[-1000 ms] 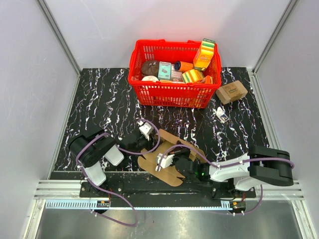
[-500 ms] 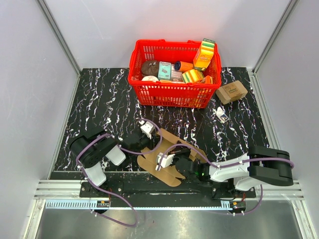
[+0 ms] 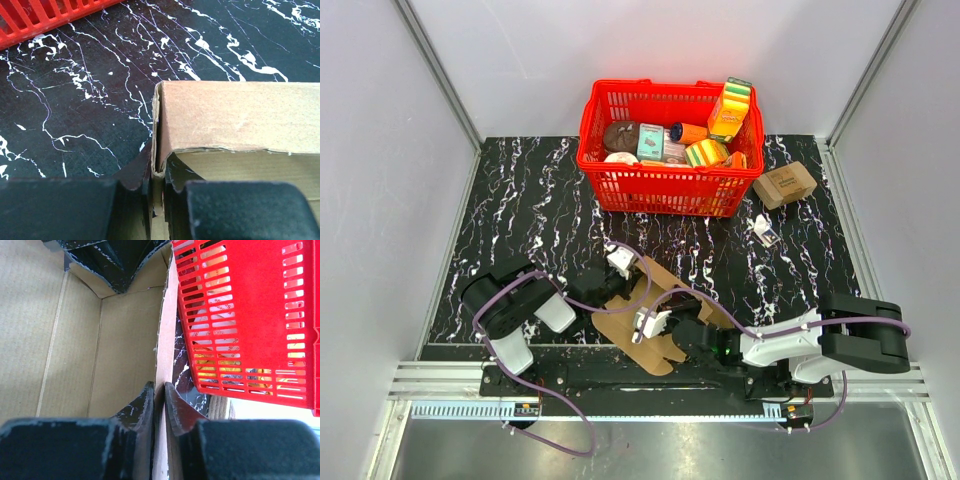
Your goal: Fold the paper box
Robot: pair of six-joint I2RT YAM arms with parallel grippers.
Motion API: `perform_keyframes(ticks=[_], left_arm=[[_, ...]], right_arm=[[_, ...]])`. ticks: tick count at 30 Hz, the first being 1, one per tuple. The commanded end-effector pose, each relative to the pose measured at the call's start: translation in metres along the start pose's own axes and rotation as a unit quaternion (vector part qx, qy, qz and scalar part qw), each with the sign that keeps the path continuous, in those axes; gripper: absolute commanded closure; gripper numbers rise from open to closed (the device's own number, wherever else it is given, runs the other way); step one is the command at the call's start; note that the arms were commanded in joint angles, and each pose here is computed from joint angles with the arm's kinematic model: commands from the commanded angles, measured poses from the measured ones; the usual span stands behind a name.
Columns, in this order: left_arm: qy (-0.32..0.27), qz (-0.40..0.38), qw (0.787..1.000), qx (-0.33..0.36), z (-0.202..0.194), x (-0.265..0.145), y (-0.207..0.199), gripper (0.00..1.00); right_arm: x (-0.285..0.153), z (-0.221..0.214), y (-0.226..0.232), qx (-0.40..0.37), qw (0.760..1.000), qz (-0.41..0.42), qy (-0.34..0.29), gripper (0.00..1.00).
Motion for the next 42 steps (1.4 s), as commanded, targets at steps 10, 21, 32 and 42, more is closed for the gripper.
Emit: perform_keyframes(ticks=[10, 21, 32, 42], left_arm=[[-0.148, -0.012, 0.989, 0.005, 0.069, 0.009, -0.009, 0.96], [-0.149, 0.005, 0.989, -0.001, 0.068, 0.009, -0.004, 0.96], [-0.144, 0.012, 0.990, -0.002, 0.063, 0.008, -0.002, 0.96], [-0.138, 0.008, 0.990, 0.010, 0.061, 0.009, -0.003, 0.94]], right_arm=[[-0.008, 0.031, 0.001, 0.108, 0.991, 0.048, -0.063, 0.66], [-0.047, 0.071, -0.018, 0.262, 0.940, 0.156, -0.156, 0.53], [-0.062, 0.078, -0.064, 0.442, 0.874, 0.071, -0.190, 0.57], [-0.018, 0.060, -0.100, 0.596, 0.801, 0.032, -0.044, 0.67]])
Point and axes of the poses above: each gripper's point midway between its finger pads, its own x axis out along the fingers, its own y axis along the line the jaws close on, z = x × y, the point moved 4 cm from there along -x, back along the fingers, and after that the axes turned 8 degrees about x, right-handed, at the moved point
